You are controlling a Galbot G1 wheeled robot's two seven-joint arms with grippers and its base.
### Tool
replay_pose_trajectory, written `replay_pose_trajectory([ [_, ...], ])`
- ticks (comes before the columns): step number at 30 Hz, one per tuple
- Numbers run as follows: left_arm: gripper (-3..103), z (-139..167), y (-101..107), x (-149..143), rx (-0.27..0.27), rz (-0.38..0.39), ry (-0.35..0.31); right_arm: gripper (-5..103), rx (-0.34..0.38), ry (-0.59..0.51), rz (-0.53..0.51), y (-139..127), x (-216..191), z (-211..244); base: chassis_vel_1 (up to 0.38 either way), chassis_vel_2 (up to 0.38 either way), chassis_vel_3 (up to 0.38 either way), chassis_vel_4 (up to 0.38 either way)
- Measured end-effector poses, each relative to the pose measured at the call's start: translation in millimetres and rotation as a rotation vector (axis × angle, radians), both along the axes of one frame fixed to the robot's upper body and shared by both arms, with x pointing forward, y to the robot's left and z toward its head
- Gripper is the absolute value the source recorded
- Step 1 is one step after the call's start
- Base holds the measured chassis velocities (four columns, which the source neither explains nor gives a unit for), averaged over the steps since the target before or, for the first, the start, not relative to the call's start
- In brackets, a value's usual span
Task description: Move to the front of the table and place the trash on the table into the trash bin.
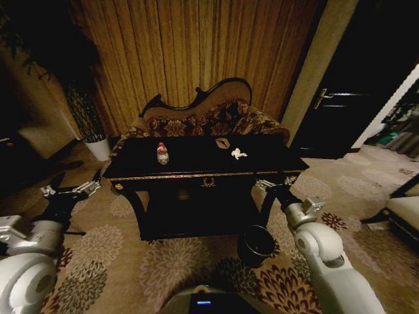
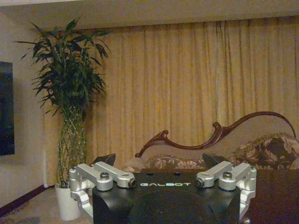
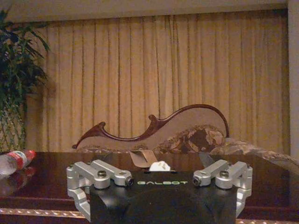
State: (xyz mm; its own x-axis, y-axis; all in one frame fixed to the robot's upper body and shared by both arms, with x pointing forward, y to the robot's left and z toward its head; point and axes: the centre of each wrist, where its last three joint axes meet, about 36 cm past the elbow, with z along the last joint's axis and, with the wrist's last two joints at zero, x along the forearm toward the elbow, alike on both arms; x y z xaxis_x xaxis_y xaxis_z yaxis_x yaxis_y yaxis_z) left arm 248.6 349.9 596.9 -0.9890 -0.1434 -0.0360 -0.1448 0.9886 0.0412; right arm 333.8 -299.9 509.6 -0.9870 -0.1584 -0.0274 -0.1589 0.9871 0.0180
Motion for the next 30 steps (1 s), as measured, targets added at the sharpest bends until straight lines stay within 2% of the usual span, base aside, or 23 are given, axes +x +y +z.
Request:
replay_pose_trajectory([
  [8, 100, -0.3, -0.8, 0.6, -0.004, 0.0, -0.001, 100, 0.006, -0.007, 0.014, 2.4, -2.4, 3.7, -0.112, 0.105, 0.106, -0.109],
  [19, 100, -0.7, -0.6, 0.2, -0.005, 0.002, 0.0, 100, 0.005, -0.006, 0.013, 3.0, -2.6, 3.7, -0.233, 0.225, 0.234, -0.211],
  [23, 100, -0.9, -0.6, 0.0, -0.006, 0.002, 0.0, 100, 0.03, -0.004, -0.007, 6.7, -2.8, 5.9, -0.169, 0.149, 0.189, -0.152],
  [30, 100, -1.6, -0.7, -0.3, -0.009, 0.001, 0.003, 100, 0.011, 0.041, -0.021, 5.3, -2.5, 1.8, -0.019, 0.033, 0.018, -0.033],
])
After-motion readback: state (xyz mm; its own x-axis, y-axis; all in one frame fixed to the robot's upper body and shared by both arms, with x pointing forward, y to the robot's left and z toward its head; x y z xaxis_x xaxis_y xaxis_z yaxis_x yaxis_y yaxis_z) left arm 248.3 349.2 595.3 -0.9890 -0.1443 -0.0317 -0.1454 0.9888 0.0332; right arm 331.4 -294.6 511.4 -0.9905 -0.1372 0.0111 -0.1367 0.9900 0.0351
